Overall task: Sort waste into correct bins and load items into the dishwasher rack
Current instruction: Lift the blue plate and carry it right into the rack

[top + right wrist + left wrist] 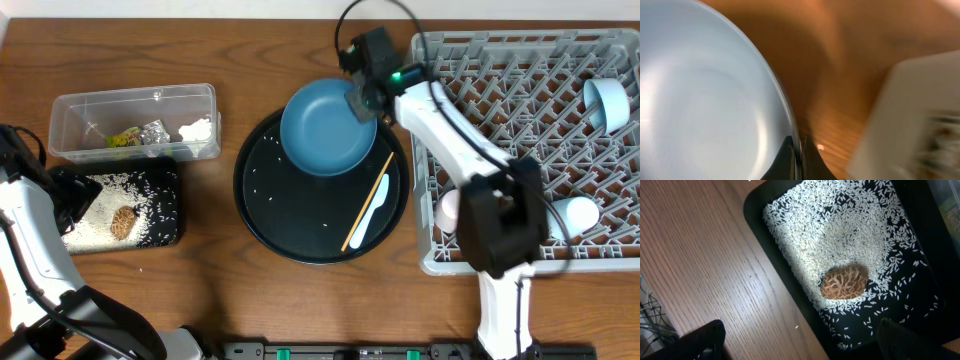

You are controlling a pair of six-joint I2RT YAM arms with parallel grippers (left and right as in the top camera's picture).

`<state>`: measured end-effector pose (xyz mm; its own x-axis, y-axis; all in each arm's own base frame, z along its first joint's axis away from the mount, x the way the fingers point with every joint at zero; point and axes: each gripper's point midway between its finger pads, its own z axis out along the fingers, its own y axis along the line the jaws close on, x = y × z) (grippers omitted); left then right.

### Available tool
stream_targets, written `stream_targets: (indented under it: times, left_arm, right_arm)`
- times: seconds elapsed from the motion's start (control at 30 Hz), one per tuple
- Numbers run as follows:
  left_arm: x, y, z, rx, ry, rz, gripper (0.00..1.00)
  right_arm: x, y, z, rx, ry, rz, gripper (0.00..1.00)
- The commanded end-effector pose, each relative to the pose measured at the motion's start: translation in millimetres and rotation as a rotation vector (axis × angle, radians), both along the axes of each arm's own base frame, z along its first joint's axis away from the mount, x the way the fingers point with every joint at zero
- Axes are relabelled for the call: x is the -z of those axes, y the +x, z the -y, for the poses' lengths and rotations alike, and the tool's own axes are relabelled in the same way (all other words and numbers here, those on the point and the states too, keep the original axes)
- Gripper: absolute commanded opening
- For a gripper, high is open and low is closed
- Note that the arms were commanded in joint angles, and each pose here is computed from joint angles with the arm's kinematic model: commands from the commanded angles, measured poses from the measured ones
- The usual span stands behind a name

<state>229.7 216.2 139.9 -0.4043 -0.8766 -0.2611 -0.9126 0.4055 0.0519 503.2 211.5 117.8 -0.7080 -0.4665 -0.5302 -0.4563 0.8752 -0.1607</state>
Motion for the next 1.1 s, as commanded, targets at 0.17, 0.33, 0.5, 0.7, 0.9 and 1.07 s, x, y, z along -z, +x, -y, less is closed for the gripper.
stream_targets:
  times: [0.17,0.33,0.5,0.7,0.9,1.07]
  left_arm:
    - [-2.1,-3.5,-2.8,-0.013,0.017,-0.008,0.98]
    - [-2.1,-3.5,-2.8,-0.013,0.017,-0.008,0.98]
    - [-2.1,-3.5,-2.8,-0.013,0.017,-0.008,0.98]
    - [-2.1,-3.5,-2.8,-0.013,0.017,-0.008,0.98]
    - [-2.1,-3.5,-2.8,-0.013,0.017,-0.008,0.98]
    - [-2.1,-3.5,-2.8,-0.013,0.017,-0.008,0.98]
  right_arm:
    - [-192.7,-13.6,108.2,0.327,-0.11,0.411,0.01]
    - [-240.7,-37.4,207.2,0.509,-0.484,0.483,0.01]
    - [-247.0,-44.2,275.8,0.644,-0.689,0.439,0.01]
    - [-242.9,-51.9,323.5,0.821,-0.83,0.399,0.01]
    - [-214.6,-42.1,340.1,0.887,-0.936,0.337,0.01]
    - [-186.8,-33.1,350.8,0.947,-1.085,0.277,0.01]
